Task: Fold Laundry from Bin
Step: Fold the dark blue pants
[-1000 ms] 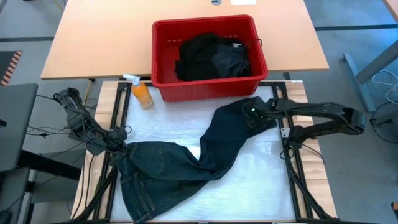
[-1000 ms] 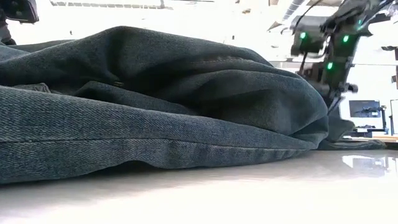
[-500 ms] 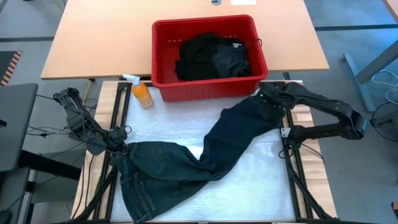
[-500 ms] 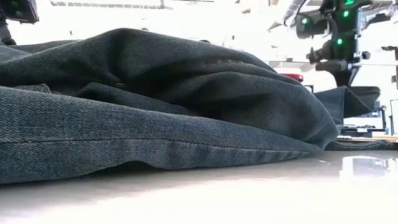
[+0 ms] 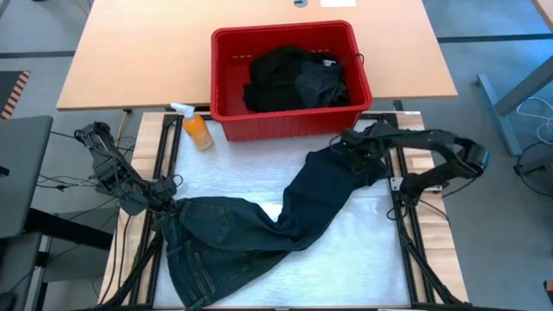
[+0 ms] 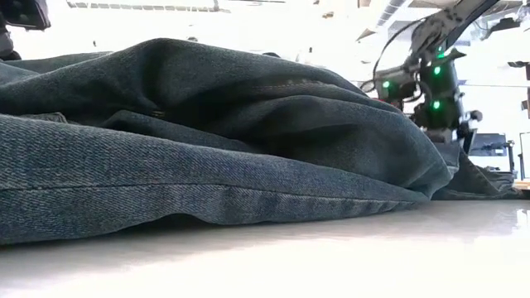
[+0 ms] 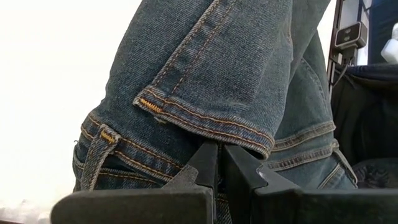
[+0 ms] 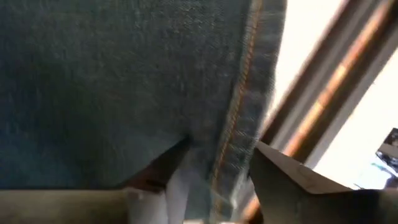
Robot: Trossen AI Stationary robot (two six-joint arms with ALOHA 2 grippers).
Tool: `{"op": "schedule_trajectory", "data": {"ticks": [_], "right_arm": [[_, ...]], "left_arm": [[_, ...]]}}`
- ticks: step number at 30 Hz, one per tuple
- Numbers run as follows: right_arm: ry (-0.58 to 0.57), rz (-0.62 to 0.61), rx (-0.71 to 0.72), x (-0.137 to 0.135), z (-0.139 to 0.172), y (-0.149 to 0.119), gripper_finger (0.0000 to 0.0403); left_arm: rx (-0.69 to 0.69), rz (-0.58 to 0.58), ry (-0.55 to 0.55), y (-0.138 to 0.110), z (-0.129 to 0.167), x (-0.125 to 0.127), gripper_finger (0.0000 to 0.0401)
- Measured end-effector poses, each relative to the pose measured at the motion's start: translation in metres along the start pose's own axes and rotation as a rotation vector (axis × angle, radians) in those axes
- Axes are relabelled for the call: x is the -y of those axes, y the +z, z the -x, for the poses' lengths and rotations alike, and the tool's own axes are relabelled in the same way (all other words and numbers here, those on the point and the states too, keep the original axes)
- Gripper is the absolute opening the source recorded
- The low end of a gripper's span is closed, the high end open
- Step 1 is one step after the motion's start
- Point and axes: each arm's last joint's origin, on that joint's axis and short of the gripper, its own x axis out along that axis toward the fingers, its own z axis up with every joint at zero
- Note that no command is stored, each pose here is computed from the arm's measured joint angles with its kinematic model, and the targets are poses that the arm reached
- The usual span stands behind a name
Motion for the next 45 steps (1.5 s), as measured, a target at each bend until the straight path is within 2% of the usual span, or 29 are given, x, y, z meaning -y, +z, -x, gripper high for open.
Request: {"op": "schedule_trajectory", "data": {"ticks": [6, 11, 14, 19, 20, 23, 33, 36, 38, 41, 43, 45], "right_arm": [[0.012, 0.036, 0.022, -0.018, -0.036, 0.012, 0.022], [0.039, 0.089, -0.068, -0.024, -0.054, 0.016, 0.0207], [0.05, 0.126, -0.074, -0.027, -0.054, 0.016, 0.0165], [0.138, 0.175, -0.031, -0.029, -0.036, 0.016, 0.0035], [0.155, 0.187, -0.026, -0.028, -0.031, 0.015, 0.0024], [0.141, 0.181, -0.029, -0.019, -0.014, 0.014, 0.003], [-0.278, 0.2, -0.015, 0.03, 0.054, 0.009, 0.0026], [-0.371, 0.183, -0.014, 0.044, 0.071, 0.011, 0.0026], [-0.381, 0.153, -0.033, 0.052, 0.077, 0.012, 0.0026], [-0.29, 0.079, -0.057, 0.056, 0.075, 0.015, 0.0028], [-0.22, 0.046, -0.068, 0.056, 0.072, 0.017, 0.0049], [-0.203, 0.047, -0.084, 0.055, 0.07, 0.017, 0.0084]], "left_arm": [[-0.006, -0.009, 0.001, 0.0, 0.0, 0.0, 0.0], [-0.007, 0.015, 0.001, 0.0, 0.0, 0.0, 0.0], [-0.004, 0.017, -0.004, 0.0, 0.0, 0.001, 0.0], [0.005, 0.021, -0.009, 0.0, 0.0, 0.001, 0.0], [0.006, 0.021, -0.009, 0.0, 0.0, 0.001, 0.0], [0.007, 0.021, -0.009, 0.0, 0.0, 0.001, 0.0], [0.014, 0.011, -0.009, 0.001, 0.0, 0.002, 0.0], [0.016, 0.009, -0.008, 0.001, 0.0, 0.001, 0.0], [0.018, 0.012, -0.007, 0.001, 0.0, 0.001, 0.0], [0.029, 0.012, -0.003, 0.001, 0.0, 0.001, 0.0], [0.038, -0.001, 0.001, 0.001, 0.0, 0.001, 0.0], [0.039, -0.014, 0.002, 0.001, 0.0, 0.001, 0.0]]}}
